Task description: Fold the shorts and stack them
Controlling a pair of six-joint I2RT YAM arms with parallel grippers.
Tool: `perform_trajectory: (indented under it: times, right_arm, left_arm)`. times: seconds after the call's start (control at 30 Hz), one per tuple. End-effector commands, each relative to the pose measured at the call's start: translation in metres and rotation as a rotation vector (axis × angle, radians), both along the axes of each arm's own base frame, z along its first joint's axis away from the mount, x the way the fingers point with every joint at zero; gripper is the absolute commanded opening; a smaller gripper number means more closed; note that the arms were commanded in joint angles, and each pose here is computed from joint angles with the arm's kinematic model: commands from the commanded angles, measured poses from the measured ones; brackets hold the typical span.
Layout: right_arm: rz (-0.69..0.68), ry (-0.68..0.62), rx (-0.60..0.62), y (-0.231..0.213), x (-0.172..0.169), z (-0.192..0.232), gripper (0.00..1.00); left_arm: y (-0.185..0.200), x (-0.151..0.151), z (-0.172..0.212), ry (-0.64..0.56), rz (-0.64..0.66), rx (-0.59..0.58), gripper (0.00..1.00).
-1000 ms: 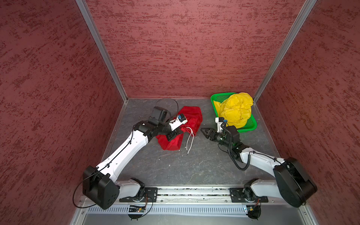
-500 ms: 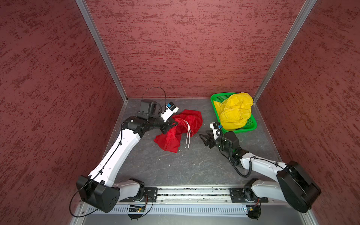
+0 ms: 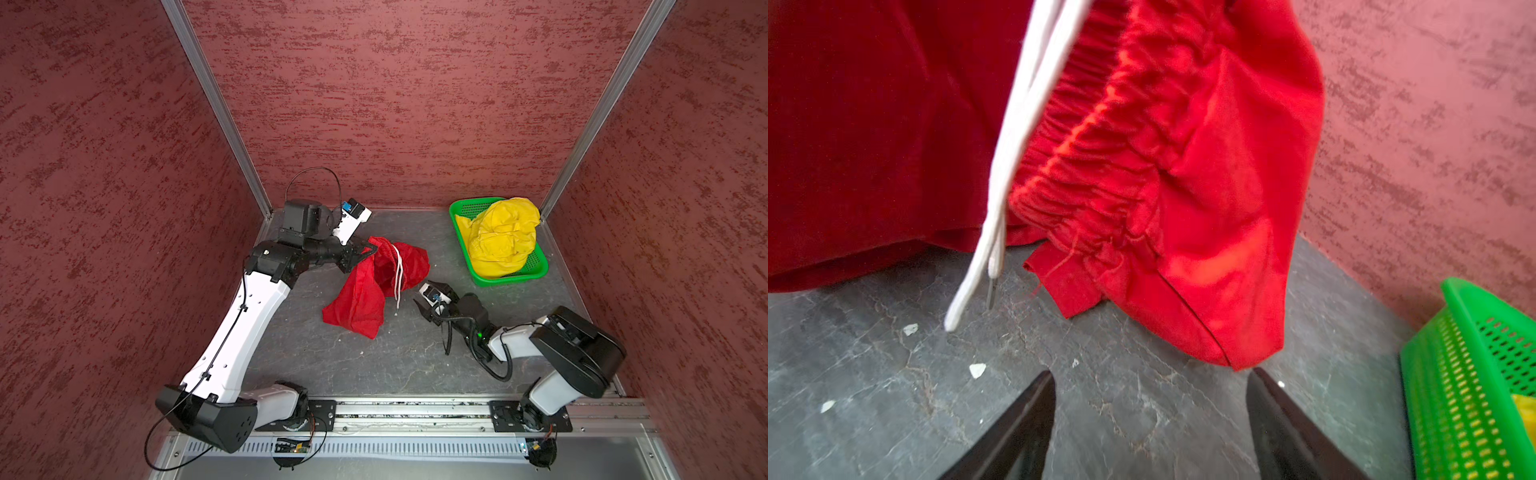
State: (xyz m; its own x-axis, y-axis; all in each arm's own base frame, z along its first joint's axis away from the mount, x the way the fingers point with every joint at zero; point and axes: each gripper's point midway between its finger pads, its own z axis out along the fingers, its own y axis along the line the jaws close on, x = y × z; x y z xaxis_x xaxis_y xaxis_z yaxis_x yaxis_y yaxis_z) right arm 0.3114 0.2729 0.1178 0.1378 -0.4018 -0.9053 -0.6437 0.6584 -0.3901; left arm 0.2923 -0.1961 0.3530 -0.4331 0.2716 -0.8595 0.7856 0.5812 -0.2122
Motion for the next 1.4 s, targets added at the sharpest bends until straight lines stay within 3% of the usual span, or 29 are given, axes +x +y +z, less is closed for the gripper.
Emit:
perform_trajectory:
  times: [0.0,0.37,1.03,1.07,1.17,1.37]
  right_arm:
    - [-0.047,-0.252,0.033,0.006,0.007,0.041,0.78]
    - [-0.216,-0.326,0.038,0.021,0.034,0.046,0.84]
    - [-0.234,-0.322,-0.013,0.046,0.063,0.04,0.89]
    - [-0.238,-0.323,-0.01,0.045,0.062,0.041,0.86]
    - [-0.239,-0.33,0.026,0.035,0.055,0.051,0.61]
    - [-0.173,-0.286,0.069,0.023,0.043,0.065,0.34]
  left_arm:
    - [-0.003,0.0,0.011,0.016,-0.012,-0.041,0.01]
    - [-0.007,-0.004,0.015,0.04,-0.033,-0.083,0.02]
    - [-0.008,0.001,0.024,0.069,-0.018,-0.153,0.02]
    - [-0.006,0.002,0.023,0.073,-0.011,-0.15,0.02]
    - [0.001,0.008,0.015,0.079,0.031,-0.122,0.02]
    - [0.014,0.014,-0.001,0.096,0.086,-0.087,0.02]
